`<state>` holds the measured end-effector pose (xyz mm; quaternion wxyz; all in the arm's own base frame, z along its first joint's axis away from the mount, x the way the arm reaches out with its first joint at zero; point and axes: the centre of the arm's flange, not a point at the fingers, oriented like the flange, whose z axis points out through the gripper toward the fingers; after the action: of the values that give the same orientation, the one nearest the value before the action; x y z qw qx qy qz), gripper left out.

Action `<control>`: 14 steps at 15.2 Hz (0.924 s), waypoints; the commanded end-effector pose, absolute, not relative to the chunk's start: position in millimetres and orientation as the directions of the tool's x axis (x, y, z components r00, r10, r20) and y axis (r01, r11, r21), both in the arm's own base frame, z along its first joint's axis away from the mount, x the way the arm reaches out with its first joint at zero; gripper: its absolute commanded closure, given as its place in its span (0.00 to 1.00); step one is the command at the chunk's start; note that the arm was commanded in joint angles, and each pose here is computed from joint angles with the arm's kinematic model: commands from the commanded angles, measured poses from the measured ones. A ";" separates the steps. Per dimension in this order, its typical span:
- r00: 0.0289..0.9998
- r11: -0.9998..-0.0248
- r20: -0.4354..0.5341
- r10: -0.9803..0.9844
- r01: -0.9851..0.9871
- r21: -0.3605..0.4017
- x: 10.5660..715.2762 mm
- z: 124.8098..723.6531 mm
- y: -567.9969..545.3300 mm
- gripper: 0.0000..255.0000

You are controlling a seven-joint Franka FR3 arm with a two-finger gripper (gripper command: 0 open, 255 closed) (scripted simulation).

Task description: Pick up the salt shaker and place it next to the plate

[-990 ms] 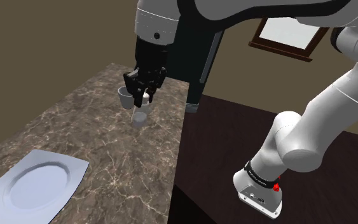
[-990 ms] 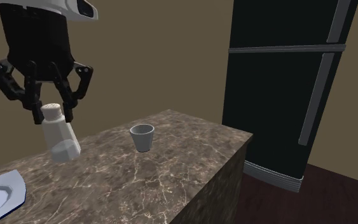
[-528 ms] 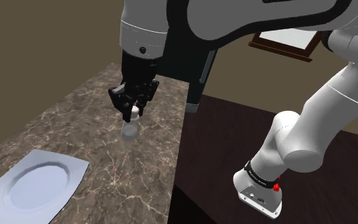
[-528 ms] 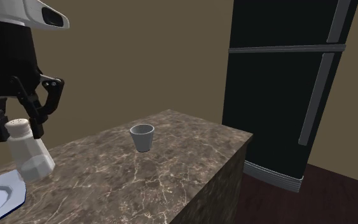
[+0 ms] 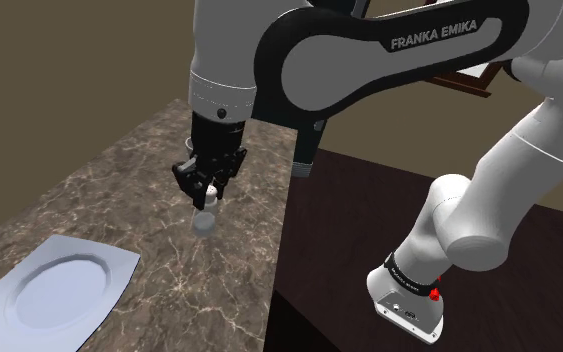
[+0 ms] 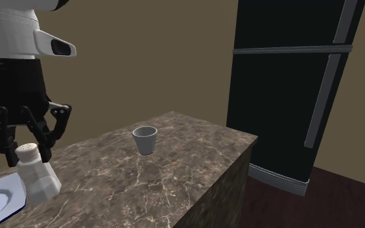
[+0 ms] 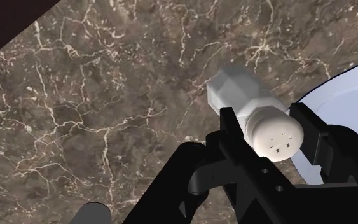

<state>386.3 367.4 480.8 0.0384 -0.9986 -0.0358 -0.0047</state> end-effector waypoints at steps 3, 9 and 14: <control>0.997 -0.994 0.013 0.071 0.072 -0.077 386.1 460.4 367.6 1.00; 0.997 -0.994 0.013 0.071 0.072 -0.077 386.1 428.7 367.6 1.00; 0.997 -0.994 0.013 0.071 0.072 -0.077 386.1 402.3 367.6 1.00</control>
<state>385.8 367.6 408.0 0.0384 -0.9986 -0.0358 -0.0047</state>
